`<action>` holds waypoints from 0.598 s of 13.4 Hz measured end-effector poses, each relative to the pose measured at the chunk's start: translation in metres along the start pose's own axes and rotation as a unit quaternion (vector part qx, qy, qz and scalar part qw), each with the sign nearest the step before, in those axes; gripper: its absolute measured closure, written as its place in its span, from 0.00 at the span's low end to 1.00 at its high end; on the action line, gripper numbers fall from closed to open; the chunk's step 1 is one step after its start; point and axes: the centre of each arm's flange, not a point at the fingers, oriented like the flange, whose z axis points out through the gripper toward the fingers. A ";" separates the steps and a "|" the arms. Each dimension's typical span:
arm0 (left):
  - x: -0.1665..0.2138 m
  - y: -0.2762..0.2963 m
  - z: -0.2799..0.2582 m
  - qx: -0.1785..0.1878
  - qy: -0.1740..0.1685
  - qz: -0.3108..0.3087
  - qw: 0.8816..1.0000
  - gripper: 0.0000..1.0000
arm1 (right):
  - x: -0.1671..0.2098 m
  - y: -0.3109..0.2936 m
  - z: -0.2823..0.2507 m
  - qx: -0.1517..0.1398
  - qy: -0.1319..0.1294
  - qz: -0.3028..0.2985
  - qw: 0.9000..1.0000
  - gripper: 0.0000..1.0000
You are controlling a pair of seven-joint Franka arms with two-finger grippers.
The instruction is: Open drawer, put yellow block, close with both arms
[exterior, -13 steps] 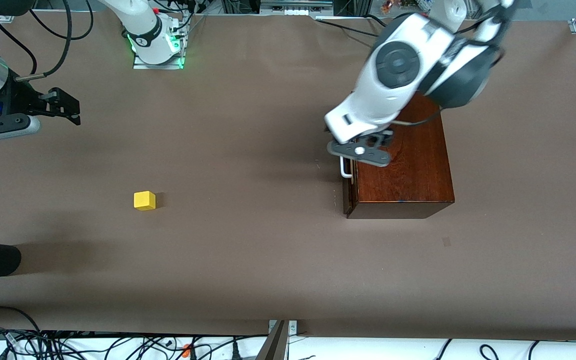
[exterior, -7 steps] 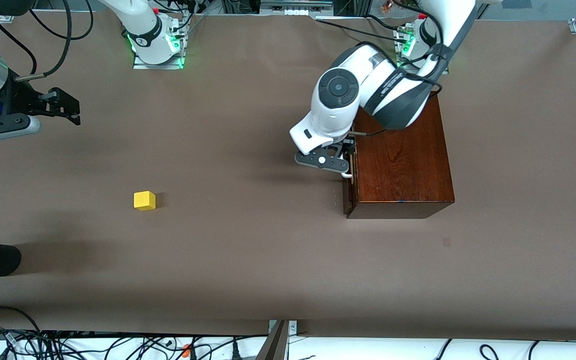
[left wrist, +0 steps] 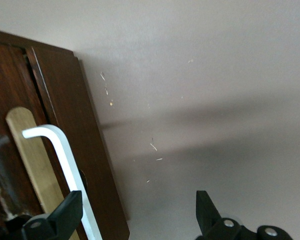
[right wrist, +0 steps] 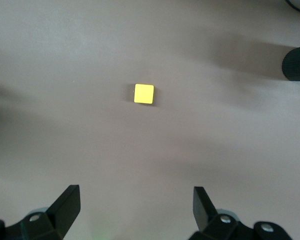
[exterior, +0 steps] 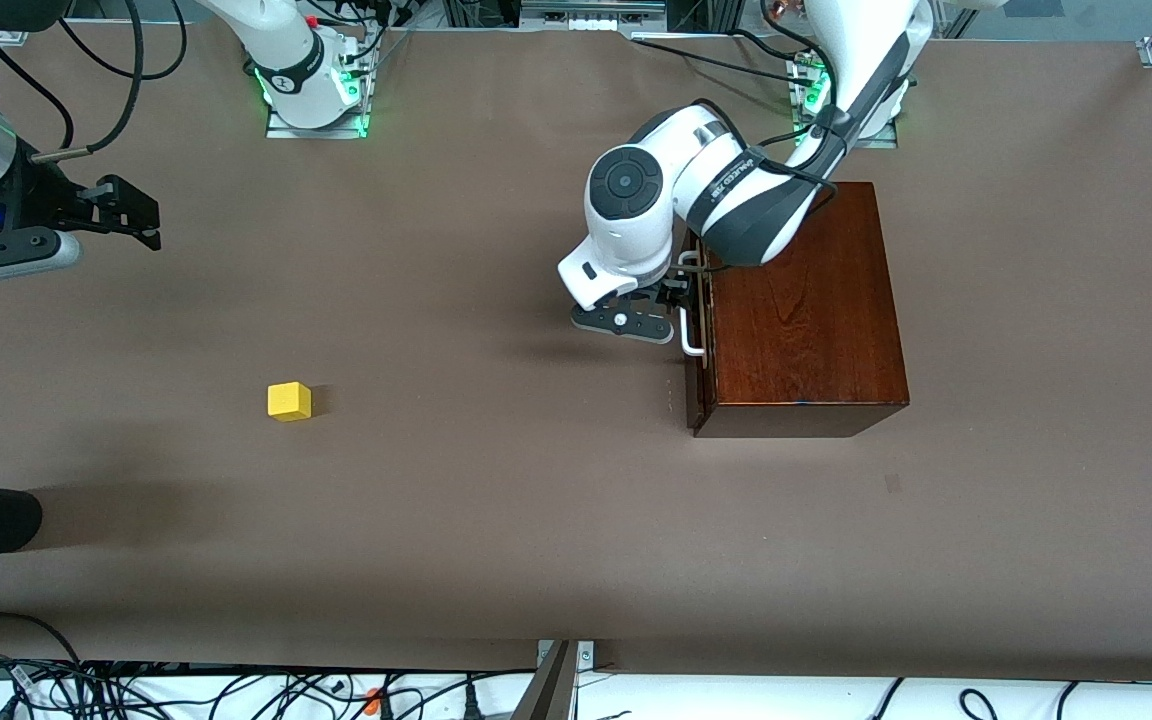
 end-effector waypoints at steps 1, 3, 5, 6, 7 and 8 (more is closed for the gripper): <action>-0.004 0.004 0.005 0.009 -0.002 -0.008 1.000 0.00 | 0.000 0.000 0.000 0.000 0.000 0.000 1.000 0.00; -0.016 0.016 0.012 0.046 0.005 -0.032 0.998 0.00 | 0.000 0.000 0.000 0.000 0.000 0.000 1.000 0.00; -0.025 0.025 0.015 0.082 0.016 -0.034 0.996 0.00 | 0.000 0.000 0.000 0.000 0.000 0.000 1.000 0.00; -0.027 0.027 0.016 0.090 0.020 -0.034 0.995 0.00 | 0.000 0.000 0.000 0.000 0.000 0.000 1.000 0.00; -0.026 0.026 0.018 0.099 0.024 -0.032 0.994 0.00 | 0.000 0.000 0.000 0.000 0.000 0.000 1.000 0.00; -0.024 0.024 0.022 0.109 0.029 -0.029 0.993 0.00 | 0.000 0.000 0.000 0.000 0.000 0.000 1.000 0.00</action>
